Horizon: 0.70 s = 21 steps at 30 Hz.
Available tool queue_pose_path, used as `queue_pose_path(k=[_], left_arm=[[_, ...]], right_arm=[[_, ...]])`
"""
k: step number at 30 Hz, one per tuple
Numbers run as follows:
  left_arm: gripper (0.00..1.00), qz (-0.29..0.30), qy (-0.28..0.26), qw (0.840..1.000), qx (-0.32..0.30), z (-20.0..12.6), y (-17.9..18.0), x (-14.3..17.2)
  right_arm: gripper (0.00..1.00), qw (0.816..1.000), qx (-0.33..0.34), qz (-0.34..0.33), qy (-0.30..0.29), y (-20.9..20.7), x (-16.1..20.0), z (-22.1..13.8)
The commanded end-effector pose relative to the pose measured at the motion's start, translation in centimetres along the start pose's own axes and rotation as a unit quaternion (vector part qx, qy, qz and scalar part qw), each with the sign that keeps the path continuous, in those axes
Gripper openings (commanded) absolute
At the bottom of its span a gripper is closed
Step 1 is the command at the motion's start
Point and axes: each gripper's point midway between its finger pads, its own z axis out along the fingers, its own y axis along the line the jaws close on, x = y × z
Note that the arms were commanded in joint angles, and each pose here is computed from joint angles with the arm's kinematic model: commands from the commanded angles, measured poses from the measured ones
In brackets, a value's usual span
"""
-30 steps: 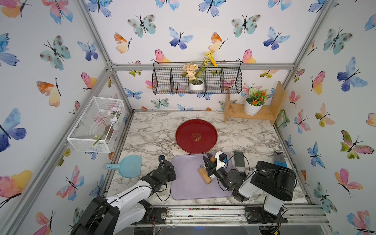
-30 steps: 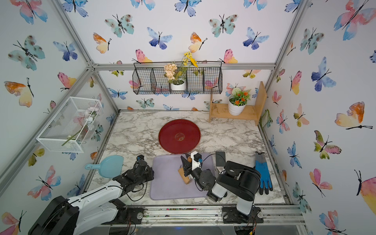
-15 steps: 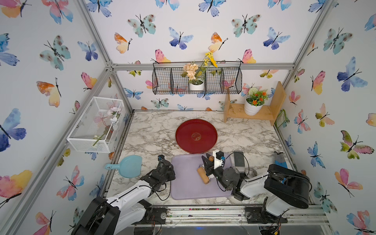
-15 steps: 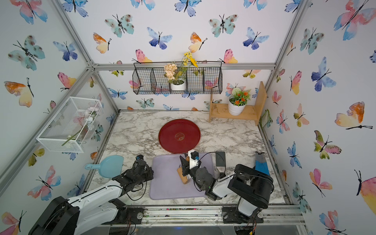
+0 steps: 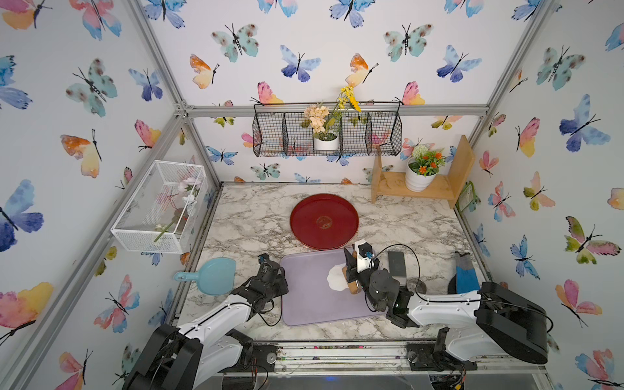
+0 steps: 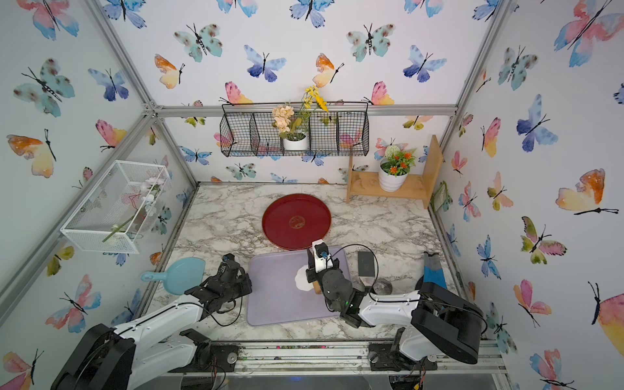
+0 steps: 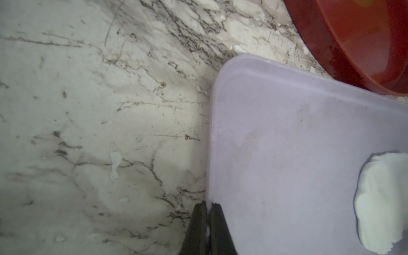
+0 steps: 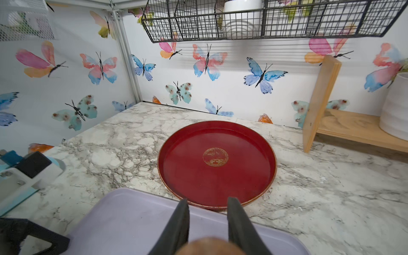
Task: Roll out the dumpling wrappers from the dough
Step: Flatten out the dough on the work surface.
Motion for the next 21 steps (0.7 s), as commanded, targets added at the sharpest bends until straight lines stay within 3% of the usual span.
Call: queue_pose_path(k=[1,9,21], left_arm=[[0.0,-0.008,-0.015,1.0,0.018,-0.4,-1.0,-1.4],[0.0,-0.013,0.001,1.0,0.027,-0.3,-0.9,-0.2],[0.0,-0.021,0.004,0.999,0.027,-0.3,-0.5,0.2]], right_arm=[[0.02,0.999,0.036,-0.028,-0.01,-1.4,0.0,0.2],[0.02,0.999,-0.03,-0.012,-0.015,1.4,0.0,1.3],[0.02,0.997,-0.05,0.025,-0.043,3.3,0.0,2.9]])
